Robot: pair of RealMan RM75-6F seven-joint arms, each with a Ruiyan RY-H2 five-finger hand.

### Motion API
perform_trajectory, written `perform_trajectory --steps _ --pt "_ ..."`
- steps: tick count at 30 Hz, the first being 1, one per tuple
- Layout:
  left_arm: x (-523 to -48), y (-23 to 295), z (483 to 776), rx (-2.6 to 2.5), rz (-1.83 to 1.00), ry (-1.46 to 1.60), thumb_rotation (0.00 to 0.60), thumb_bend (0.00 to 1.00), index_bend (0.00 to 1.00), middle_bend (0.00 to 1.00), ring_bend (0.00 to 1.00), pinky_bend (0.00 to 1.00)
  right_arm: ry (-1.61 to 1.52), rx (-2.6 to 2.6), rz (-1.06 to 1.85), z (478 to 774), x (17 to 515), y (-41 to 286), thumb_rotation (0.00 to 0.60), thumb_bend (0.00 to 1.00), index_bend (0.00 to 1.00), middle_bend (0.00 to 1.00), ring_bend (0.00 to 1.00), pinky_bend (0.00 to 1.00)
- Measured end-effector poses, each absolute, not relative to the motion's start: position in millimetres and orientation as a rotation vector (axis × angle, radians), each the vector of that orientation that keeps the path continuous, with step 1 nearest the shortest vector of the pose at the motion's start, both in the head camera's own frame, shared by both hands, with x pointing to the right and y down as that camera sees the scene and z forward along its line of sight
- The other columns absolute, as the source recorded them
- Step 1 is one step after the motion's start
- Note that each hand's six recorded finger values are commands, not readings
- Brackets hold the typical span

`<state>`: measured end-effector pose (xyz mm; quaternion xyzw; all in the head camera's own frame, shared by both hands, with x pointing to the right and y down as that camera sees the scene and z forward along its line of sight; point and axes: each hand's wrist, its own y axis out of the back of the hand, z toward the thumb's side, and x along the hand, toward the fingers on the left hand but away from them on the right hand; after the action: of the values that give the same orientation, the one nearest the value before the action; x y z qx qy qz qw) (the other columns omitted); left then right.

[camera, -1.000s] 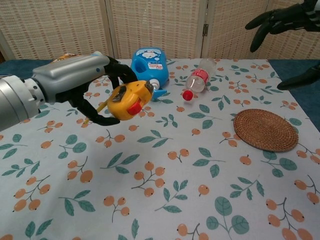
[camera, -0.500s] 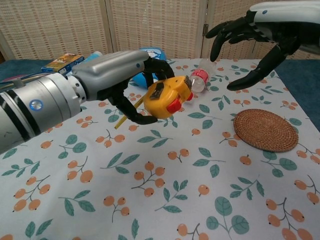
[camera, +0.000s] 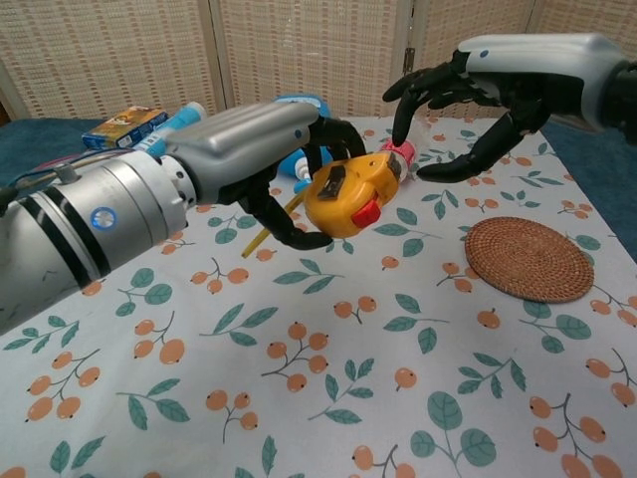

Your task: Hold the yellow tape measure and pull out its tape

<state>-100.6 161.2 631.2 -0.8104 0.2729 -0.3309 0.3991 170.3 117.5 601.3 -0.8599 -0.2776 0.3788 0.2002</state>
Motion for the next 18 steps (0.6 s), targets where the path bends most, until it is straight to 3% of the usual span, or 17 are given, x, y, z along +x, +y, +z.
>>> perform_trajectory --steps 18 --pt "-93.9 164.0 630.2 -2.052 -0.834 0.694 0.6 0.34 0.55 0.53 0.42 0.07 -0.733 -2.414 1.08 609.2 163.7 122.7 0.6 0.34 0.51 0.13 0.08 0.01"
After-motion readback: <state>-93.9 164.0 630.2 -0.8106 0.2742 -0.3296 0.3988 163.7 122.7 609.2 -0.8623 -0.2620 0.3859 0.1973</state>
